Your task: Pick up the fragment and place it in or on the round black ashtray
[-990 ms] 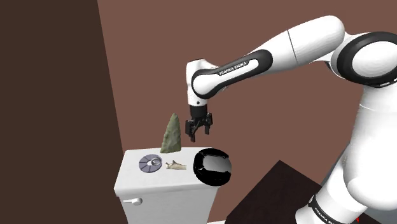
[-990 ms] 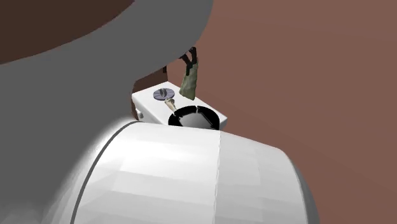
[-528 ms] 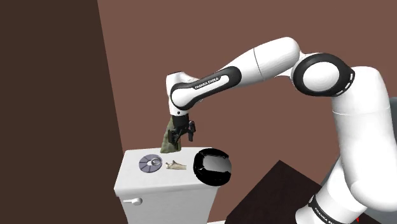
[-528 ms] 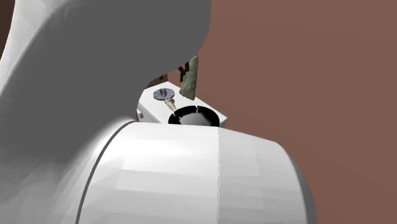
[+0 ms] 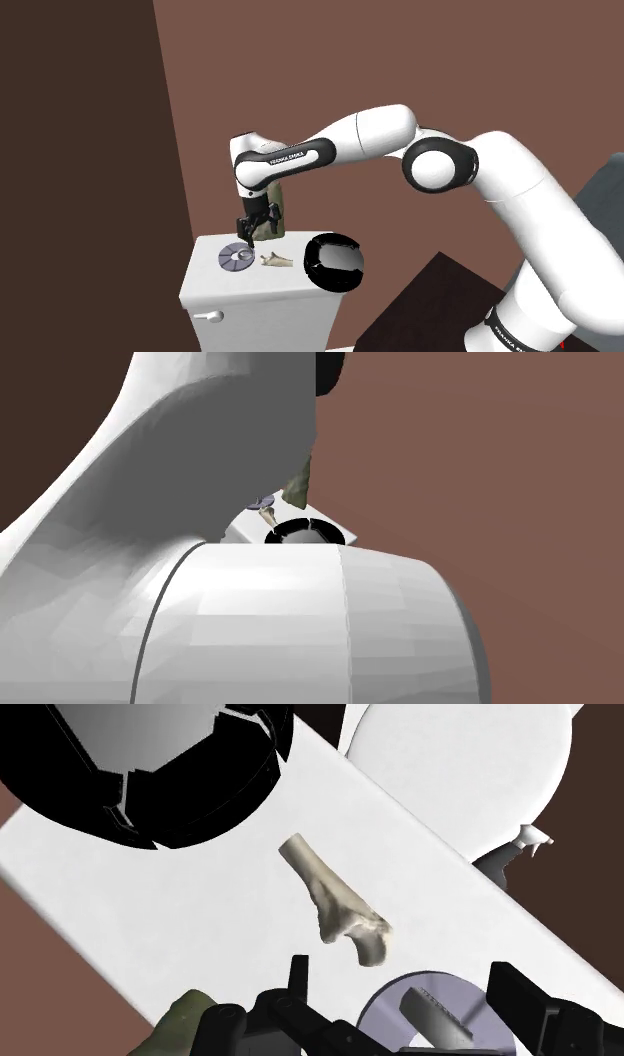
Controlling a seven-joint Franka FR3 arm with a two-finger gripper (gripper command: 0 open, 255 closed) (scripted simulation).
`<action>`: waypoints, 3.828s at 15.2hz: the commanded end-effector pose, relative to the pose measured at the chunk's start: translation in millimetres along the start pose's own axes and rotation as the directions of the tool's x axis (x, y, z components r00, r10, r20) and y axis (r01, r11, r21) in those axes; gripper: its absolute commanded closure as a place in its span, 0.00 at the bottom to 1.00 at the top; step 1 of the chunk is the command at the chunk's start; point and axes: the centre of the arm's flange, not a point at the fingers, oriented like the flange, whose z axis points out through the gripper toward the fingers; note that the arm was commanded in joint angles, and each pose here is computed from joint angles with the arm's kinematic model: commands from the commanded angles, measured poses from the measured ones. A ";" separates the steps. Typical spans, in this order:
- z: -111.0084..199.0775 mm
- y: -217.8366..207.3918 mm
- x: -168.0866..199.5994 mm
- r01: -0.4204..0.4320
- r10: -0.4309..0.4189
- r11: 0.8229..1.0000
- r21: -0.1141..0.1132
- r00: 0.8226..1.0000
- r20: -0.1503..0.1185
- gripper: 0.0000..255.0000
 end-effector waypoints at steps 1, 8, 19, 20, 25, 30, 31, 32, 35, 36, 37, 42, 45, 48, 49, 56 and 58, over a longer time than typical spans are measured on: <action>15.3 -13.1 22.9 0.008 -0.008 1.000 -0.005 1.000 0.007 0.00; 52.9 -19.2 32.7 0.013 -0.013 1.000 -0.007 1.000 0.010 0.00; 61.2 -19.1 32.6 0.013 -0.013 1.000 -0.007 1.000 0.010 1.00; 61.2 -19.1 32.6 0.013 -0.013 1.000 -0.007 1.000 0.010 1.00; 61.0 -19.1 33.1 0.013 -0.013 1.000 -0.007 1.000 0.010 1.00; 55.3 -19.1 11.8 0.258 -0.260 0.965 -0.045 0.964 -0.045 0.00; 51.7 -14.3 -9.4 0.485 -0.493 0.869 -0.096 0.866 -0.088 0.00; 56.0 -14.2 11.1 0.239 -0.241 0.970 -0.043 0.970 -0.042 0.00; 56.9 17.9 -35.2 0.214 -0.215 0.976 -0.032 0.939 -0.270 0.00; 62.0 33.5 -58.2 0.202 -0.196 0.979 -0.025 0.904 -0.379 0.00; 70.1 48.7 -80.5 0.192 -0.175 0.981 -0.016 0.858 -0.484 0.00; 92.4 53.2 -78.9 0.187 -0.165 0.982 -0.011 0.834 -0.526 0.00; 105.9 51.8 -70.7 0.187 -0.165 0.982 -0.011 0.834 -0.526 0.00; 108.5 51.5 -69.1 0.187 -0.165 0.982 -0.011 0.834 -0.526 0.00; 108.5 51.5 -69.1 0.187 -0.165 0.982 -0.011 0.834 -0.526 0.00; 108.5 51.5 -69.2 0.187 -0.165 0.982 -0.011 0.834 -0.526 1.00; 108.5 51.5 -69.2 0.187 -0.165 0.982 -0.011 0.834 -0.526 1.00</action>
